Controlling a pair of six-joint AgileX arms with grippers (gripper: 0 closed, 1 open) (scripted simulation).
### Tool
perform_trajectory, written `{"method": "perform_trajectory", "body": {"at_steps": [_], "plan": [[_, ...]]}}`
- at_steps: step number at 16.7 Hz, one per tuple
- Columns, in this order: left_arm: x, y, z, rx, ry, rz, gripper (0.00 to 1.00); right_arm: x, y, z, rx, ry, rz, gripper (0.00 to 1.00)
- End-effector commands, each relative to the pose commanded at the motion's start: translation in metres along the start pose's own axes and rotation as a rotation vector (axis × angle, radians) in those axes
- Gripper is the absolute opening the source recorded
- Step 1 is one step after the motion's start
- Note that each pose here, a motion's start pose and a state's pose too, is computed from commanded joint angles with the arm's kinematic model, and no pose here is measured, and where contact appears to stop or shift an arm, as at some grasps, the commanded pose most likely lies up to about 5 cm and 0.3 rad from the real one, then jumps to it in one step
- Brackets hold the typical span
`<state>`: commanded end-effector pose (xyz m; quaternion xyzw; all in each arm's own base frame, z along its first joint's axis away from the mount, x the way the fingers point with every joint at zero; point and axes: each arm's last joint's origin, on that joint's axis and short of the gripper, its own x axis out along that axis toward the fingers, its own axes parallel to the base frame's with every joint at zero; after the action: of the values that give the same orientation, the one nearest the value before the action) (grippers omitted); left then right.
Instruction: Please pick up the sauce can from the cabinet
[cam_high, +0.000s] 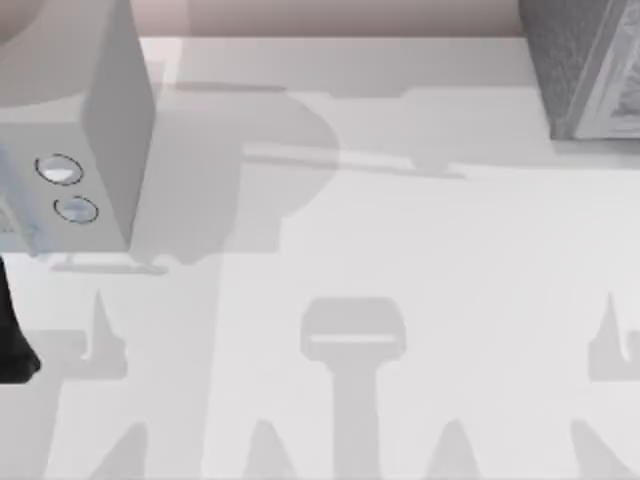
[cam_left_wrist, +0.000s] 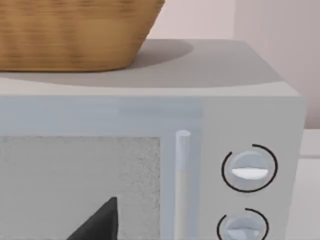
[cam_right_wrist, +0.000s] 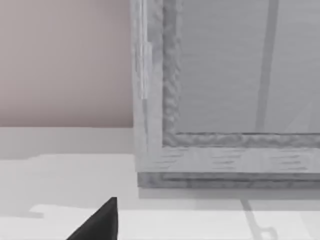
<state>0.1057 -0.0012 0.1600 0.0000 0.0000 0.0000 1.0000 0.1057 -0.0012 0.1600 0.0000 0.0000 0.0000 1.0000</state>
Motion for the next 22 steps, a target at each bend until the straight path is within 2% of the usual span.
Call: {"method": "perform_trajectory", "body": {"at_steps": [4,7,13,18,22], "plan": [[0.0,0.0,0.0,0.0,0.0,0.0,1.0,0.0,0.0,0.008,0.0,0.004,-0.001,1.0],[0.0,0.0,0.0,0.0,0.0,0.0,1.0,0.0,0.001,0.039,-0.001,0.013,-0.007,1.0],[0.0,0.0,0.0,0.0,0.0,0.0,1.0,0.019,0.006,0.147,-0.003,0.025,-0.026,1.0],[0.0,0.0,0.0,0.0,0.0,0.0,1.0,0.062,0.015,0.245,-0.004,0.025,-0.036,1.0],[0.0,0.0,0.0,0.0,0.0,0.0,1.0,0.103,0.028,0.305,-0.003,0.012,-0.028,1.0]]}}
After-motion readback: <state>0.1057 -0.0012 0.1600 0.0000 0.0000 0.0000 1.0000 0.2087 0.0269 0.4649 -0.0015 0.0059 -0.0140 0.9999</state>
